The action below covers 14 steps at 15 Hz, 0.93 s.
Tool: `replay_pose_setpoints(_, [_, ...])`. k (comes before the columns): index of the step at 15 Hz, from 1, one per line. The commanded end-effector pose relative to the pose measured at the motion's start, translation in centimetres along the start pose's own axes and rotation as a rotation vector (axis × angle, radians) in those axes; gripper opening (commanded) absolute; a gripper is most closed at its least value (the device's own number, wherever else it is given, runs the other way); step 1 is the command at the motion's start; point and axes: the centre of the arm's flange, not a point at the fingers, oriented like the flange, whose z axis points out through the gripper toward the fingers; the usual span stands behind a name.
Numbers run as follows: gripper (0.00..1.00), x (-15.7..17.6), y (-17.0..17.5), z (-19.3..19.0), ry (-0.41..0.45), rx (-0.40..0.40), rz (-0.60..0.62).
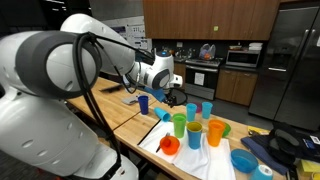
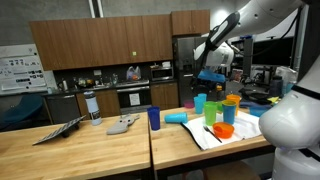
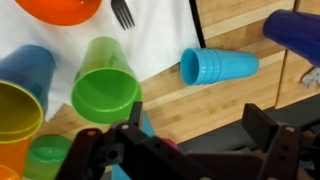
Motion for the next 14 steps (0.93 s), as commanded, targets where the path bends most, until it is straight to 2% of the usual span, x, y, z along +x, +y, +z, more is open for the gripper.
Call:
replay_pose_setpoints(1, [1.00, -2.0, 3.8, -0.9, -0.005, -0.014, 0.069])
replay_pose_setpoints(9, [1.00, -4.2, 8.1, 0.3, -0.014, -0.039, 0.182])
replay_pose_setpoints(12, [1.00, -4.3, 10.2, 1.1, -0.005, -0.028, 0.264])
replay_pose_setpoints(14, [1.00, -4.4, 11.3, 1.8, 0.032, -0.026, 0.329])
